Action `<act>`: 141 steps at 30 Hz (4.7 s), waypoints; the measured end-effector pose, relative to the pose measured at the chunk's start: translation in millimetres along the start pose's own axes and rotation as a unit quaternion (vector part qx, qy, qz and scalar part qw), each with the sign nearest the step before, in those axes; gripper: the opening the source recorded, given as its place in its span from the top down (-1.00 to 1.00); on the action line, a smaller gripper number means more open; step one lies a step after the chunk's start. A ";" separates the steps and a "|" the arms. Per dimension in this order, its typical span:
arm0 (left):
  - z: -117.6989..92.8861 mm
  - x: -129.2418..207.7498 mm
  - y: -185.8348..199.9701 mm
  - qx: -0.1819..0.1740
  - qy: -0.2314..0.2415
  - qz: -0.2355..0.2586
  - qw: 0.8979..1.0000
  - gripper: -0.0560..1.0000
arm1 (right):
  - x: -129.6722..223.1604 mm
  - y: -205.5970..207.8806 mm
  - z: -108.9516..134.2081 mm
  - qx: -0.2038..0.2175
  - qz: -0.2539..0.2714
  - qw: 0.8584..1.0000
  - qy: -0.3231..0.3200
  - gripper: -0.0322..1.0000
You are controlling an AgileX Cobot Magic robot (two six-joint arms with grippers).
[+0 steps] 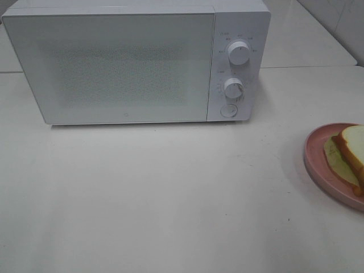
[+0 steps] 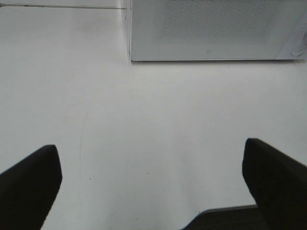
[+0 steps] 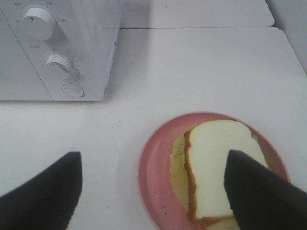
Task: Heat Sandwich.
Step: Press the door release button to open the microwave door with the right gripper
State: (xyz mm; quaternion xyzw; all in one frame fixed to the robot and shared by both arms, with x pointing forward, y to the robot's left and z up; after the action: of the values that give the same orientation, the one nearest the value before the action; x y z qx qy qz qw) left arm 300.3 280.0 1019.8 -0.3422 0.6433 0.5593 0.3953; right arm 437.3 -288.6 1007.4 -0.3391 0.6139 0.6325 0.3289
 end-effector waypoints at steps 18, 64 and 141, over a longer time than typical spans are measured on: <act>0.0 0.0 0.0 0.000 0.000 0.000 1.000 -0.93 | -9.5 -78.8 9.3 -0.016 0.001 1.000 0.003 -0.55; 0.0 0.0 0.0 0.000 0.000 0.000 1.000 -0.93 | 32.3 -114.9 109.9 -0.005 -0.112 0.991 0.068 -0.55; 0.0 0.0 0.0 0.000 0.000 0.000 1.000 -0.93 | 73.5 -127.2 132.1 -0.058 -0.046 0.733 -0.676 0.90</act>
State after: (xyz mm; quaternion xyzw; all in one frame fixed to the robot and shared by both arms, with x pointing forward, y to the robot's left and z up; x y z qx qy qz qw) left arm 300.3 280.0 1019.8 -0.3422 0.6433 0.5593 0.3953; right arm 499.2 -152.8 878.0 0.1309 0.1752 0.7136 0.6655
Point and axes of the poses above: a point on each arm's last joint axis where the gripper is mounted, y pointing back along that axis away from the gripper, z along the wrist's bending axis when the last joint is at zero, x = y × z, the point moved 8 cm from there along -y, pointing out along that axis toward the gripper
